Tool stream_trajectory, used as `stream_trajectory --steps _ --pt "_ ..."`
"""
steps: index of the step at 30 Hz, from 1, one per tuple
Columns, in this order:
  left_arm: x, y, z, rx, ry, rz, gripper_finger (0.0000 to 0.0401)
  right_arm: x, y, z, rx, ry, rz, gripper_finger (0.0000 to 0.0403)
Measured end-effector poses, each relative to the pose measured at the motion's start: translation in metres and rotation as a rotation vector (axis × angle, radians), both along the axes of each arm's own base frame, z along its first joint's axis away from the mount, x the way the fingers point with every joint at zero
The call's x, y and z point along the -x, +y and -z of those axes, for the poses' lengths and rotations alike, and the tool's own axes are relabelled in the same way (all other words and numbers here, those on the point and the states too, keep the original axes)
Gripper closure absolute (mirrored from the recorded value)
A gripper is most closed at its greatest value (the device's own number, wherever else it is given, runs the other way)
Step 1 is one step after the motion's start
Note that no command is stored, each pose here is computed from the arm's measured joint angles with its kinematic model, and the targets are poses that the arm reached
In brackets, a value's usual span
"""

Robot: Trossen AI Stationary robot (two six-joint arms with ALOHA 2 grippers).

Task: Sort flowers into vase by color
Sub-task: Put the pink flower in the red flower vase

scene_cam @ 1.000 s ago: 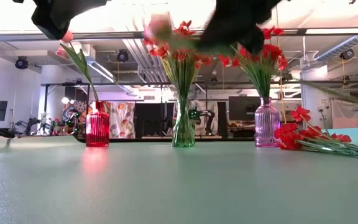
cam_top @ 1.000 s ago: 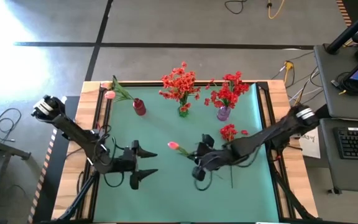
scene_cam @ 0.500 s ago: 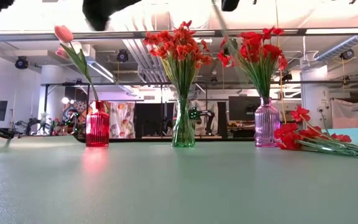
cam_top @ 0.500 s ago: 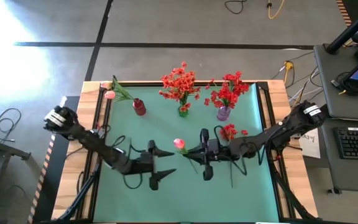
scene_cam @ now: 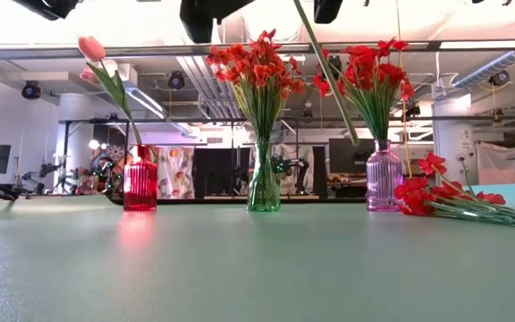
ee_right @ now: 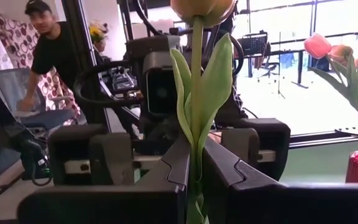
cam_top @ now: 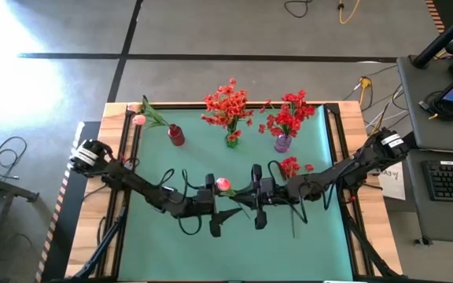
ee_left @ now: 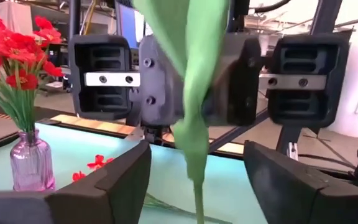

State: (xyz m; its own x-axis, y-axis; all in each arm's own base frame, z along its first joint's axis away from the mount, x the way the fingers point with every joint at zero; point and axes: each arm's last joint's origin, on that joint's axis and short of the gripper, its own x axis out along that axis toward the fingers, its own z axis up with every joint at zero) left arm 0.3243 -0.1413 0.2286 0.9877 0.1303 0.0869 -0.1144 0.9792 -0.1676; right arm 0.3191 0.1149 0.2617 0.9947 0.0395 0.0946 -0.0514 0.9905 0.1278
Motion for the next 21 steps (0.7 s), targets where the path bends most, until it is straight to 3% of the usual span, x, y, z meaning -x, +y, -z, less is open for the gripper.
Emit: stream_trajectory --steps 5,13,21 --pt "-0.0003 0.0007 -0.0029 0.009 -0.016 -0.01 0.0219 -0.0001 0.0 0.0011 0.006 0.011 0.0 0.0385" --pt "0.0 0.0009 -0.0037 0.014 -0.02 -0.012 0.0382 0.0 -0.0001 -0.0005 -0.009 -0.004 0.001 0.0354" --pt "0.0001 0.0009 -0.0041 0.014 -0.021 -0.012 0.0397 0.0022 -0.0007 -0.0039 -0.026 -0.006 0.005 0.0271"
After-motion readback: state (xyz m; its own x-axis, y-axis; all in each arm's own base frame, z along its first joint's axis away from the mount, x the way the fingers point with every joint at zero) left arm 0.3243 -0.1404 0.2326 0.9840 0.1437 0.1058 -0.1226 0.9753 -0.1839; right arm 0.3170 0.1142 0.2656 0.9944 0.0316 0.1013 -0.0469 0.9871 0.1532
